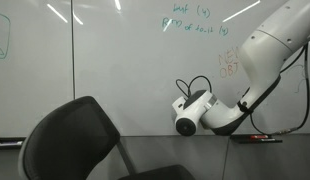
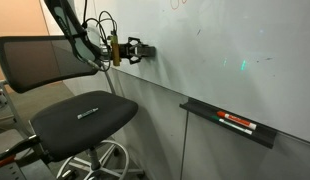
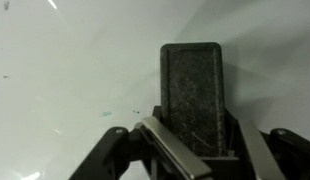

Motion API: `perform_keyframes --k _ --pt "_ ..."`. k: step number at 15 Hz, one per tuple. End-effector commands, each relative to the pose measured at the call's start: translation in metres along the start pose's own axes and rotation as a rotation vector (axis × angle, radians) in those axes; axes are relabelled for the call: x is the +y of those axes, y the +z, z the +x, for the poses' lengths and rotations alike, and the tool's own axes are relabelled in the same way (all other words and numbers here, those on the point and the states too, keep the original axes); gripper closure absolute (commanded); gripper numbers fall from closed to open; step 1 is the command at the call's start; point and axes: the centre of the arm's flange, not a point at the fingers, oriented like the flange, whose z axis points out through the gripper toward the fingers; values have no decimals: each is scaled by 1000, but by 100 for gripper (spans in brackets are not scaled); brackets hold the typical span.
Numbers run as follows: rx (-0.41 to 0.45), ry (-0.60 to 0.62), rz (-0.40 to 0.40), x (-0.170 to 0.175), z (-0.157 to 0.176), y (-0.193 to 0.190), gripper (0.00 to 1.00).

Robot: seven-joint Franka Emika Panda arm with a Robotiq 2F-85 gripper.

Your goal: Rub something off the board

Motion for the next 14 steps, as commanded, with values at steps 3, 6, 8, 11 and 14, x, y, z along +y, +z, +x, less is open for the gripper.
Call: perform_keyframes --k 3,6,8,11,14 --pt "48 24 -16 24 29 25 69" --pt "82 40 10 22 45 4 69" --pt "111 56 33 22 56 -10 69" --pt "155 70 56 21 72 -25 69" --pt "164 81 75 20 78 -29 69"
